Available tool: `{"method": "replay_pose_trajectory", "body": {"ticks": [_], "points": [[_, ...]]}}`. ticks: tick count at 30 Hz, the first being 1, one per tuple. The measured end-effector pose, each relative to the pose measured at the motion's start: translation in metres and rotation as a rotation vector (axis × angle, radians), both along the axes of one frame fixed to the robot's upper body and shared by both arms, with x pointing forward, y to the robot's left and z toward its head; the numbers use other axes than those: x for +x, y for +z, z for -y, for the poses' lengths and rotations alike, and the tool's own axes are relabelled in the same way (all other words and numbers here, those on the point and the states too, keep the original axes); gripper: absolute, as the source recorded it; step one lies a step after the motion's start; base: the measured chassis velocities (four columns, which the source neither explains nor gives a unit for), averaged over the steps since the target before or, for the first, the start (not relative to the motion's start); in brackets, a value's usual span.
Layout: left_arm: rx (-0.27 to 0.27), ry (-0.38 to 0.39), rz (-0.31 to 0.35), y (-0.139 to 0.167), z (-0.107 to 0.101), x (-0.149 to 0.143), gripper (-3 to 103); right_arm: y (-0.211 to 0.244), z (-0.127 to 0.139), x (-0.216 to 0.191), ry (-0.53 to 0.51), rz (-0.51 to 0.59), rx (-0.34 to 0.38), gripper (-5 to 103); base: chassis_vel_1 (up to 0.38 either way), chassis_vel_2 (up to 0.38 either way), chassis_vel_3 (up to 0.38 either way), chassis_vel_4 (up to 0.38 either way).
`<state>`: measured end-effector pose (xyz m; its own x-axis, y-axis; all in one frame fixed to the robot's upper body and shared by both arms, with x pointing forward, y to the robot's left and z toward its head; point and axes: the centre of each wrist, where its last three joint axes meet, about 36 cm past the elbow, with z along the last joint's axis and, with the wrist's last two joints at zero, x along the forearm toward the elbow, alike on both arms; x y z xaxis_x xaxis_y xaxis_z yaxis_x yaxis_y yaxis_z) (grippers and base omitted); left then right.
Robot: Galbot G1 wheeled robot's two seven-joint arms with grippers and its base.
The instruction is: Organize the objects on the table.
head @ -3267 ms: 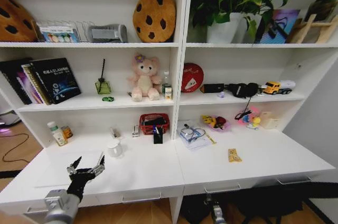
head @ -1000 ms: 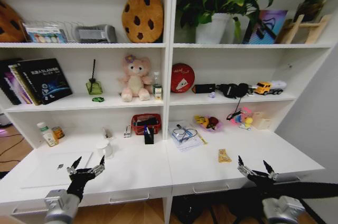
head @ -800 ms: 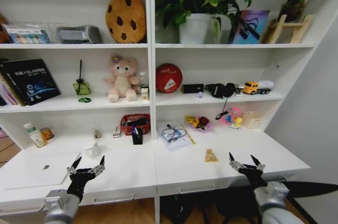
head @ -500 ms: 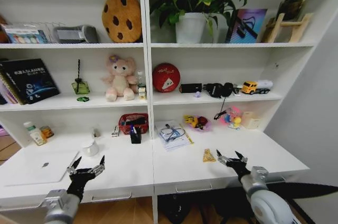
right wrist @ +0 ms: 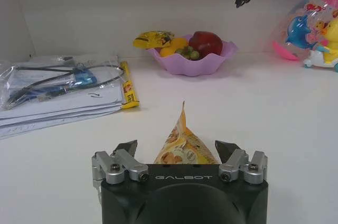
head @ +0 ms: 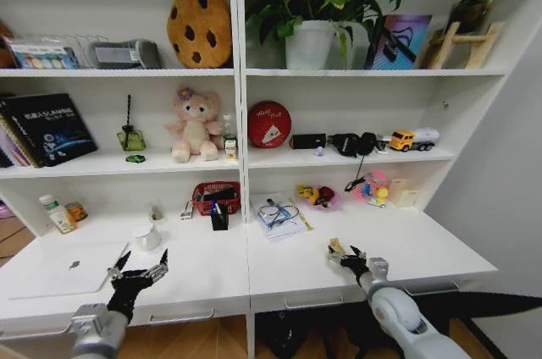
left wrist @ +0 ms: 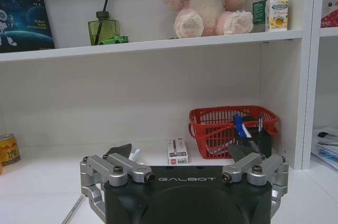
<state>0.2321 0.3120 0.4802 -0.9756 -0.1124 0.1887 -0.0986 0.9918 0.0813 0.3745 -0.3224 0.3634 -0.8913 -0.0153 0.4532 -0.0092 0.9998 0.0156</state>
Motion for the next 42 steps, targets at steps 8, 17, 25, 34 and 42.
{"method": "replay_pose_trajectory", "body": {"ticks": [8,17,25,34,42], "points": [[0.0,0.0,0.0,0.0,0.0,0.0,100,-0.013,0.0,0.004,-0.016,-0.027,-0.004,66,0.0,0.0,0.0,0.0],[0.0,0.0,0.0,0.0,0.0,0.0,100,-0.016,0.007,-0.002,-0.029,-0.025,-0.006,34,0.0,0.0,0.0,0.0],[0.0,0.0,0.0,0.0,0.0,0.0,100,-0.007,0.011,-0.002,-0.022,0.006,-0.014,20,0.0,0.0,0.0,0.0],[0.0,0.0,0.0,0.0,0.0,0.0,100,0.036,0.039,0.027,-0.02,0.205,-0.092,20,0.0,0.0,0.0,0.0],[0.0,0.0,0.0,0.0,0.0,0.0,100,0.042,0.056,0.101,-0.046,0.24,-0.053,20,0.0,0.0,0.0,0.0]]}}
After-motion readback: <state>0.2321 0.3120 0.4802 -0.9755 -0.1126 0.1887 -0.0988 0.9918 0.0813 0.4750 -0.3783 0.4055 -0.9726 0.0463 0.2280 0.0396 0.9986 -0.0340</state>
